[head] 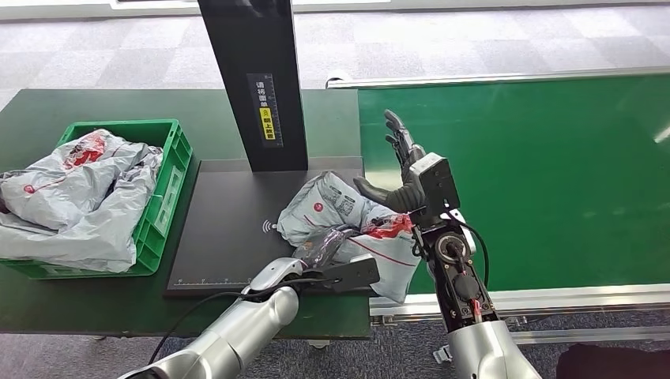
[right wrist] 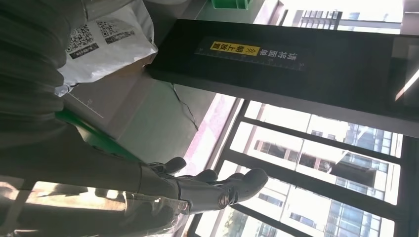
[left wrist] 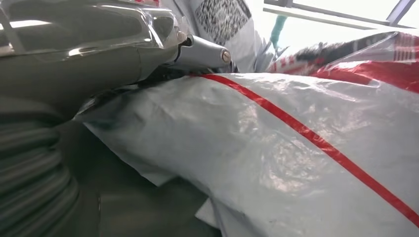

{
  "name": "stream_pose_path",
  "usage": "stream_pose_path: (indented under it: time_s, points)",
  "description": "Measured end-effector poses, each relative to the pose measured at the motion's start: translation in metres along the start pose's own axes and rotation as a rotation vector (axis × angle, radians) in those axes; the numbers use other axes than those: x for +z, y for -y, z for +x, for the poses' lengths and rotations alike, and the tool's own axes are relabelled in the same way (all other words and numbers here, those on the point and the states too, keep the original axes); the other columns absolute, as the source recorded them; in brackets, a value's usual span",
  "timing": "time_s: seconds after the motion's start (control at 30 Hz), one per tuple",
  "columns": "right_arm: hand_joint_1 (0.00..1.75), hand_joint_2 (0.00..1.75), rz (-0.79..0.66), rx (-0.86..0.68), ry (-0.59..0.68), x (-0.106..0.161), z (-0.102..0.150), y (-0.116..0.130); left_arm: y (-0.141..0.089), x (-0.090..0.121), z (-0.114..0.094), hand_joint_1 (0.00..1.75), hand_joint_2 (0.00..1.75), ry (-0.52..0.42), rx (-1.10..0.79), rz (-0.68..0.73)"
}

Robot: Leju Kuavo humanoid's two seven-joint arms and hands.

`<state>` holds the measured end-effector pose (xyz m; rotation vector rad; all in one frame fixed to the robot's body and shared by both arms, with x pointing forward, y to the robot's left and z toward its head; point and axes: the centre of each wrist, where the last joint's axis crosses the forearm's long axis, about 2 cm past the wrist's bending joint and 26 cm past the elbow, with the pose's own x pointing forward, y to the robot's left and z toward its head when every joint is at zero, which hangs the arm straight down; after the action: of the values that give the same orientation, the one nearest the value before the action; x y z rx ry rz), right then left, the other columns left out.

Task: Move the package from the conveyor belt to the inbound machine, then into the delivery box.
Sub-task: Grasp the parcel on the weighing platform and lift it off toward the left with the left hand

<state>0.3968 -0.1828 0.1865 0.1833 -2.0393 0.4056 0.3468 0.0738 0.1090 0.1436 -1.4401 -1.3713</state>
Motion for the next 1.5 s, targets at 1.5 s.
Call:
stream_pose_path:
  time_s: [1.5]
  points:
    - [0.0,1.75,-0.02,0.017,-0.01,0.013,0.001,0.012,-0.049,0.046,-0.031,1.75,1.75,0.12,0.116,0.965]
